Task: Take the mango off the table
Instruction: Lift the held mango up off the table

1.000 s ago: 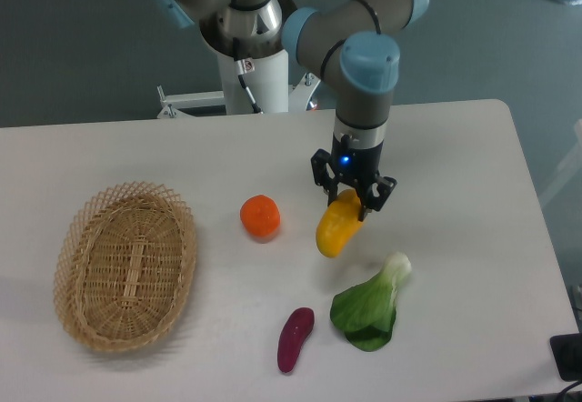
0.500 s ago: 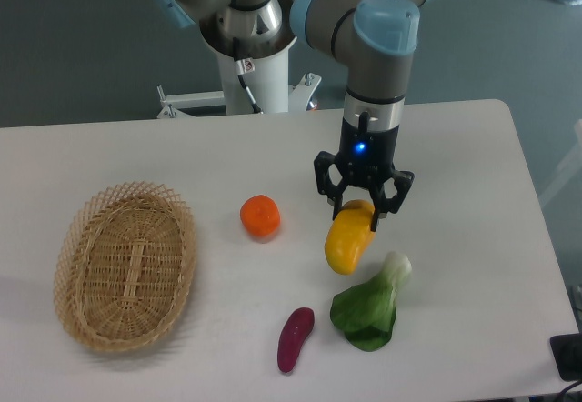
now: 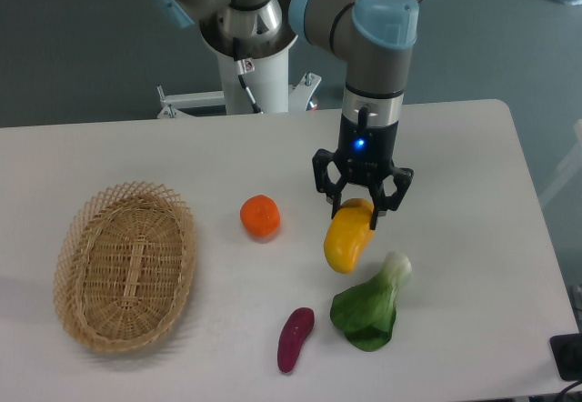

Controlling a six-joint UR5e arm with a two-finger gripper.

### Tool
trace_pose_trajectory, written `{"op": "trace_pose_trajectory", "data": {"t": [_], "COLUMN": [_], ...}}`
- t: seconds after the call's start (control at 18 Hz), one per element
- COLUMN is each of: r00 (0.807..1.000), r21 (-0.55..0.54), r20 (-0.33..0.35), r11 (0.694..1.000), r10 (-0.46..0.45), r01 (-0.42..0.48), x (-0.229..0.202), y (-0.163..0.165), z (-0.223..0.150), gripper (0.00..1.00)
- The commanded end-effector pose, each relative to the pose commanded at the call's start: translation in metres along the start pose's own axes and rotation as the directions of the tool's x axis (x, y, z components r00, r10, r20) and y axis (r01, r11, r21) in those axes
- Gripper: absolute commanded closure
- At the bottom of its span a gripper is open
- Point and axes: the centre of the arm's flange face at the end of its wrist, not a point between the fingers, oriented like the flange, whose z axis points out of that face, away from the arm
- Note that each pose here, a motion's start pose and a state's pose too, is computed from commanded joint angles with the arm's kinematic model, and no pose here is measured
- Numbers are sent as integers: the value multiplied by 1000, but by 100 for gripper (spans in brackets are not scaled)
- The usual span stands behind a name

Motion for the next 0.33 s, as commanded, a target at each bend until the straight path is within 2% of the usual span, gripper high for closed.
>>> {"op": "trace_pose_trajectory", "data": {"t": [0.33], "r00": [1000], "r21": [0], "r20": [1], "r11": [1000], "r10": [5], "r01": [-5], "x": [0], "y": [-1], "z": [0], "gripper": [45]}}
